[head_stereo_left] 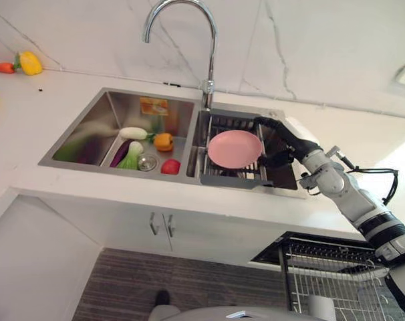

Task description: Place the dishes in the dishwasher.

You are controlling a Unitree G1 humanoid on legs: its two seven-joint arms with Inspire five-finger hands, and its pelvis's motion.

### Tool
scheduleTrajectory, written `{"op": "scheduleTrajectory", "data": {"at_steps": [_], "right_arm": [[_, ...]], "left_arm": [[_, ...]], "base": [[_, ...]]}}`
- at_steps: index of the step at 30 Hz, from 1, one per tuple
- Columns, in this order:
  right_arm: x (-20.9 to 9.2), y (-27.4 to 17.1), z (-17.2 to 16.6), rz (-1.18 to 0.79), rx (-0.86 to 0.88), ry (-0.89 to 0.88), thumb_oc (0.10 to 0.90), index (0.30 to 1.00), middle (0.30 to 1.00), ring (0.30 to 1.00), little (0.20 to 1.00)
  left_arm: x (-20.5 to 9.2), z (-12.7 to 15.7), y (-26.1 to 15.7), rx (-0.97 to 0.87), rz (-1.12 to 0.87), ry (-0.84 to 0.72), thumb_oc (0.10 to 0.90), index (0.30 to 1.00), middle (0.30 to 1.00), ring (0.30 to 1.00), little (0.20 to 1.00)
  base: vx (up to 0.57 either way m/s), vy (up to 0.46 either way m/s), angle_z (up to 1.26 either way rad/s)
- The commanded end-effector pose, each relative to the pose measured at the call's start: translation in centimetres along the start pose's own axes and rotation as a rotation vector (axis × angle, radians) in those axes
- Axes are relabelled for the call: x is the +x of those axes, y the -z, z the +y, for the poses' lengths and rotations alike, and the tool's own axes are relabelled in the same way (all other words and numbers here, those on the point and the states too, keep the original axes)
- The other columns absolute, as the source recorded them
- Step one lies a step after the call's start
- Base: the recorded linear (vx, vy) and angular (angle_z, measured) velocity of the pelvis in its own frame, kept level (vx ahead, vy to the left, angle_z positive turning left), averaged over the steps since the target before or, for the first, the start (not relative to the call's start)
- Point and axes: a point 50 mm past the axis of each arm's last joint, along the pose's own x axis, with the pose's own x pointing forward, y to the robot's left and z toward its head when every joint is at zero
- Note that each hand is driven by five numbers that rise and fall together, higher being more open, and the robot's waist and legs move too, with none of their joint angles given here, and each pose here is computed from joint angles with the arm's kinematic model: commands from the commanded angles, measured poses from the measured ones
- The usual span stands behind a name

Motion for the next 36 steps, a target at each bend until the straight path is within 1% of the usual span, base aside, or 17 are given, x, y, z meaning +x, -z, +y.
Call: {"op": "scheduleTrajectory", "data": {"at_steps": [1,5,13,14,19,21,22,27,29,32,36], "right_arm": [[2.2,-2.8,-6.5,-0.116,-0.126,0.190,0.800,0.900,0.900,0.900,0.900],[2.2,-2.1,-6.1,-0.084,-0.144,0.169,0.800,0.900,0.900,0.900,0.900],[1.2,-0.8,-5.4,-0.038,-0.146,0.142,0.800,0.900,0.900,0.900,0.900],[1.2,-0.4,-5.3,-0.025,-0.149,0.148,0.800,0.900,0.900,0.900,0.900],[1.4,-0.4,-4.9,-0.026,-0.178,0.140,0.800,0.900,0.900,0.900,0.900],[1.8,-0.6,-4.6,-0.033,-0.203,0.138,0.800,0.900,0.900,0.900,0.900],[1.8,-0.6,-4.6,-0.033,-0.204,0.138,0.800,0.900,0.900,0.900,0.900],[2.1,-0.7,-3.5,-0.040,-0.288,0.120,0.800,0.900,0.900,0.900,0.900],[2.1,-0.7,-3.3,-0.041,-0.304,0.118,0.800,0.900,0.900,0.900,0.900],[2.5,-0.3,-2.8,-0.025,-0.393,0.118,0.800,0.900,0.900,0.900,0.900],[2.8,-0.3,-2.4,-0.023,-0.460,0.130,0.800,0.900,0.900,0.900,0.900]], "left_arm": [[0.2,-1.1,-0.9,0.132,-0.006,0.031,0.800,0.900,0.900,0.900,0.900],[0.2,-1.0,-0.7,0.144,0.001,0.028,0.800,0.900,0.900,0.900,0.900],[0.2,-0.6,-0.8,0.149,-0.009,0.017,0.800,0.900,0.900,0.900,0.900],[0.3,-0.6,-1.3,0.208,-0.033,0.017,0.800,0.900,0.900,0.900,0.900],[0.3,-0.7,-2.3,0.299,-0.084,0.024,0.800,0.900,0.900,0.900,0.900],[0.3,-0.7,-2.8,0.399,-0.116,0.025,0.800,0.900,0.900,0.900,0.900],[0.3,-0.7,-2.8,0.399,-0.116,0.025,0.800,0.900,0.900,0.900,0.900],[0.3,-0.5,-4.1,0.529,-0.177,0.005,0.800,0.900,0.900,0.900,0.900],[0.3,-0.5,-4.2,0.546,-0.186,0.002,0.800,0.900,0.900,0.900,0.900],[0.3,-0.2,-4.3,0.590,-0.194,-0.015,0.800,0.900,0.900,0.900,0.900],[0.3,0.0,-4.3,0.615,-0.200,-0.027,0.800,0.900,0.900,0.900,0.900]], "base": [[0.00,0.000,0.00],[0.01,0.003,0.03],[0.00,0.003,0.01],[0.00,0.000,0.00],[0.00,0.000,0.00],[0.00,0.000,0.00],[0.00,0.000,0.00],[0.00,0.000,0.00],[0.00,0.000,0.00],[0.00,0.000,0.00],[0.00,-0.002,0.03]]}}
